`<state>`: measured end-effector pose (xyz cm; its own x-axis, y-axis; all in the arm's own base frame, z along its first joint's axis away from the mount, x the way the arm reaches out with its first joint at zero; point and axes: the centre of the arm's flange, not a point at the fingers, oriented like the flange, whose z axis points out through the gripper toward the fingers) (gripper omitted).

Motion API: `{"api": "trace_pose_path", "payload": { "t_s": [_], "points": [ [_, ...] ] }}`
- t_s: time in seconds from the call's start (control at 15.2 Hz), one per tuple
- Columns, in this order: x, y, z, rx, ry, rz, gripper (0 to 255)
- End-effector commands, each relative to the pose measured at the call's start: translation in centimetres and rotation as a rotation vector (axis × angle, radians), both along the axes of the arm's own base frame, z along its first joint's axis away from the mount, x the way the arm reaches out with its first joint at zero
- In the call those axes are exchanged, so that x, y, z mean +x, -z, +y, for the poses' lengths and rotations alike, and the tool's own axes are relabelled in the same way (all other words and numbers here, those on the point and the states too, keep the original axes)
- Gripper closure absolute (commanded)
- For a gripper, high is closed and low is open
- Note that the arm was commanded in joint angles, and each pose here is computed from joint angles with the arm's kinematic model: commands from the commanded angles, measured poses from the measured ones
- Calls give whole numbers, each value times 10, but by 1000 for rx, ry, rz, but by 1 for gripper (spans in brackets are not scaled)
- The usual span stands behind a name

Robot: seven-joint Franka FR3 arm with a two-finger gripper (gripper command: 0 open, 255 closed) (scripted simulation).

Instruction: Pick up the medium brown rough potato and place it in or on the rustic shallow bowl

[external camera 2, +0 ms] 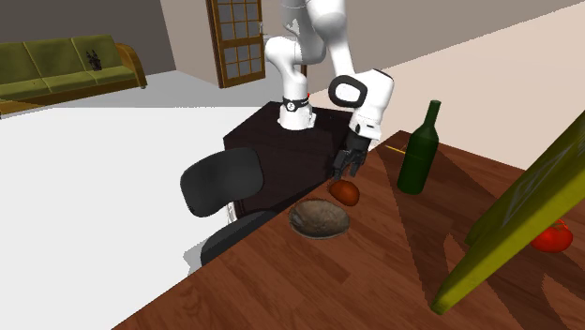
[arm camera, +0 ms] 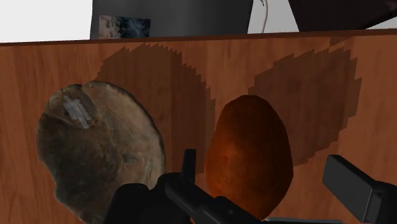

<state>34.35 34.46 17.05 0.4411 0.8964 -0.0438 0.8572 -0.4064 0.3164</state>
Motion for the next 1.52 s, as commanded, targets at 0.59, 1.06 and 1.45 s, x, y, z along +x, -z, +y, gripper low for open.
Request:
{"api": "trace_pose_path", "payload": {
  "t_s": [0.59, 1.06, 1.45],
  "points": [
    [8, 40, -6, -3, -10, -1, 0],
    [8, 40, -6, -3, -10, -1, 255],
    [9, 40, -5, -3, -10, -1, 255]
  ]
}}
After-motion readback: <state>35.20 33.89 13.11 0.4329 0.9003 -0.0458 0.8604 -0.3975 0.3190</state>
